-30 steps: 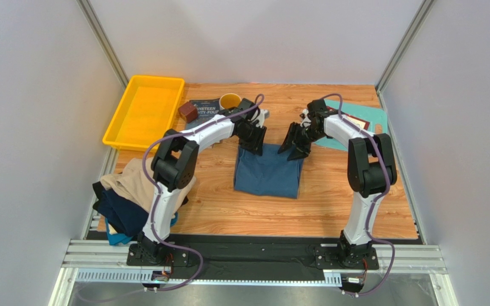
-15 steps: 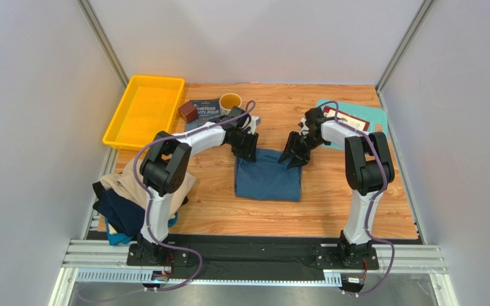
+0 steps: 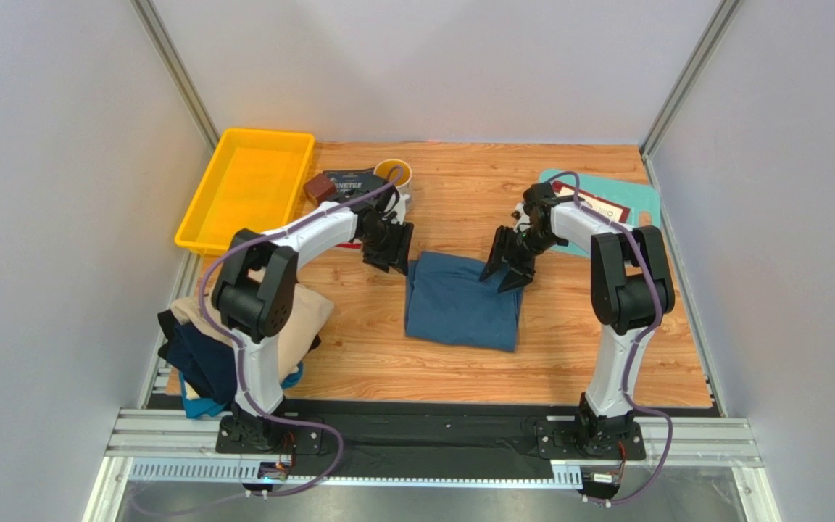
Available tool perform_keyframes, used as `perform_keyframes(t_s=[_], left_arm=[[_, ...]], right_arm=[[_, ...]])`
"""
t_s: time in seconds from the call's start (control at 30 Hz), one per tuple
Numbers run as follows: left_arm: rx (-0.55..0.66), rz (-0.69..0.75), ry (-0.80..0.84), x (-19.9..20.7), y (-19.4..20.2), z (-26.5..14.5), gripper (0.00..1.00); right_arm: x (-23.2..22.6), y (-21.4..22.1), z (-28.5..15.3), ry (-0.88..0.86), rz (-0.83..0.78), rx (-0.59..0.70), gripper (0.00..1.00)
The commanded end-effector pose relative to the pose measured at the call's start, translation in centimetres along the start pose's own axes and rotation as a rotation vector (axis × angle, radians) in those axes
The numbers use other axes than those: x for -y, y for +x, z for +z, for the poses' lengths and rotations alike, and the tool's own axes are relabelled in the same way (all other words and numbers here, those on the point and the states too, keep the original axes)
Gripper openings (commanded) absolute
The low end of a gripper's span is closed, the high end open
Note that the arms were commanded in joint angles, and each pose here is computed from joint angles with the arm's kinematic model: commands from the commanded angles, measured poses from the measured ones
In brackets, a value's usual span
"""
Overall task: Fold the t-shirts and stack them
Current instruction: Fold the long partially folded tshirt into a neat square
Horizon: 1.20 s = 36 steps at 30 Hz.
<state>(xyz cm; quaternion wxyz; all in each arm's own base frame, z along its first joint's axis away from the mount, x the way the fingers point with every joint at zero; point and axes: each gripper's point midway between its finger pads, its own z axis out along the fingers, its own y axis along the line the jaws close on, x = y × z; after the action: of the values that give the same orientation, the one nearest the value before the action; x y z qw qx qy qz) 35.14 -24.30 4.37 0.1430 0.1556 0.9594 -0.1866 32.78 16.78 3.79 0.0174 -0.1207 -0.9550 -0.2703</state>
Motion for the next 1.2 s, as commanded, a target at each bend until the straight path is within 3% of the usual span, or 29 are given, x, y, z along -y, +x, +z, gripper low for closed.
perform_keyframes(t_s=[0.0, 0.27, 0.57, 0.7, 1.17], left_arm=[[0.048, -0.021, 0.038, 0.6, 0.1, -4.8, 0.6], [-0.042, -0.13, 0.366, 3.9, 4.0, -3.8, 0.63], [-0.106, -0.25, 0.482, 4.5, 6.4, -0.3, 0.64], [-0.093, -0.305, 0.505, 4.7, 6.6, 0.4, 0.64], [-0.135, -0.285, 0.467, 4.3, 6.7, 3.6, 0.63]], right_arm=[[-1.0, -0.9, -2.0, -0.002, -0.051, 0.038, 0.57], [-1.1, 0.0, -0.4, 0.002, -0.063, -0.039, 0.59], [0.1, 1.4, 1.4, 0.031, -0.038, -0.092, 0.58], [0.4, 1.5, 1.5, 0.042, -0.039, -0.094, 0.58], [1.2, 1.8, 1.9, 0.069, -0.034, -0.11, 0.57]])
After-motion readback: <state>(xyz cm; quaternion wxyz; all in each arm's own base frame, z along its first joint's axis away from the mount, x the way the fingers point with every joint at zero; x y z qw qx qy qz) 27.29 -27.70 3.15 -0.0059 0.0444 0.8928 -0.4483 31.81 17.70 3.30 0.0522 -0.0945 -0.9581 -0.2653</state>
